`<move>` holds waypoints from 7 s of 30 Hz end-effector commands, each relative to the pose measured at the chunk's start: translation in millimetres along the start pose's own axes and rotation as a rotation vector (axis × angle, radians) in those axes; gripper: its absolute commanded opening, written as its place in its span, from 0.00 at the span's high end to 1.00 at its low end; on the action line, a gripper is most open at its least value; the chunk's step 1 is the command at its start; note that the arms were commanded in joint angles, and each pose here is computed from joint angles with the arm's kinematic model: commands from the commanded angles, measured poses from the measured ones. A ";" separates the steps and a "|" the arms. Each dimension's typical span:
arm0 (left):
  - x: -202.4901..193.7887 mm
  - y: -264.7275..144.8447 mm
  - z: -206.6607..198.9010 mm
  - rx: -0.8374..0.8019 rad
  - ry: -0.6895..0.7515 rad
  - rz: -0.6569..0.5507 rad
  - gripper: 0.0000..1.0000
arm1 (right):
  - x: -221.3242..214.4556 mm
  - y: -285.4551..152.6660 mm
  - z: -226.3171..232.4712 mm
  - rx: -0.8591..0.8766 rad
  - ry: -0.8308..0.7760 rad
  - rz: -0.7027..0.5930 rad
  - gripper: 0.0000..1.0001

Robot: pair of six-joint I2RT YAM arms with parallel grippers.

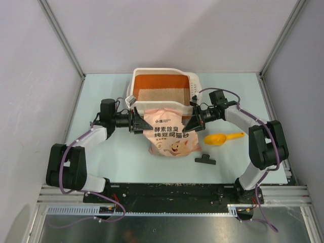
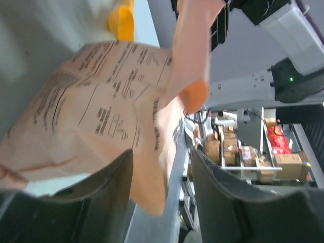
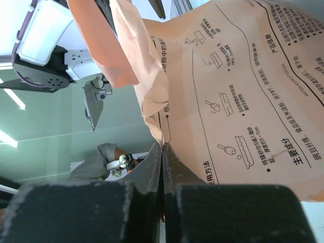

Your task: Fill the litter box with clean litter

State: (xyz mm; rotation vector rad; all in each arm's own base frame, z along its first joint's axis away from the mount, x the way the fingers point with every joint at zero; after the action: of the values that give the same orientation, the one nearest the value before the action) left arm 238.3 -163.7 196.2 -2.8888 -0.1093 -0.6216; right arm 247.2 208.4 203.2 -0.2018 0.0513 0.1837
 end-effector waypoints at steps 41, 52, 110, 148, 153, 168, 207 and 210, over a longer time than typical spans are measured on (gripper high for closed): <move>49.2 -30.8 -39.9 0.115 0.397 -0.092 0.59 | -11.4 -15.5 27.0 0.199 0.550 0.186 1.00; 16.2 22.7 -97.4 0.136 1.701 0.180 0.29 | -14.1 -17.9 32.0 0.191 0.513 0.166 1.00; 4.5 78.9 -21.2 0.068 1.212 0.519 0.92 | -12.9 -48.2 62.1 -0.562 -1.523 -0.075 0.48; 17.7 67.0 -14.4 0.053 1.129 0.459 0.85 | 17.6 -1.3 -11.7 -0.593 -1.460 0.107 0.79; 8.4 56.9 -3.6 0.073 1.248 0.500 0.58 | 12.1 -4.1 -2.9 -0.539 -1.409 0.077 0.94; 6.8 15.9 3.7 0.165 1.297 0.564 1.00 | 8.4 -33.0 1.0 -0.357 -0.996 -0.028 1.00; 27.1 123.0 -4.1 -0.029 1.164 0.503 1.00 | 19.9 -38.3 28.6 -0.445 -1.332 -0.066 0.44; 28.2 124.6 -4.5 -0.024 1.148 0.502 1.00 | 24.4 -22.4 23.1 -0.434 -1.361 -0.025 0.43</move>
State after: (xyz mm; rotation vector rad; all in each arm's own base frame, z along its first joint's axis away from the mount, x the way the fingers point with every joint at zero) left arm 271.8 -284.7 177.8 -1.9885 0.7712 -1.9557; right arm 267.3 178.1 221.0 -0.4946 -1.2087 0.2449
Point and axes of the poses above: each gripper's point midway between its finger pads, its own y axis out along the fingers, its own z axis along the line the jaws close on, x = y × z, the point moved 5 cm from there along -y, back along the fingers, and after that the axes turned 10 degrees about y, right-handed, at the moved point
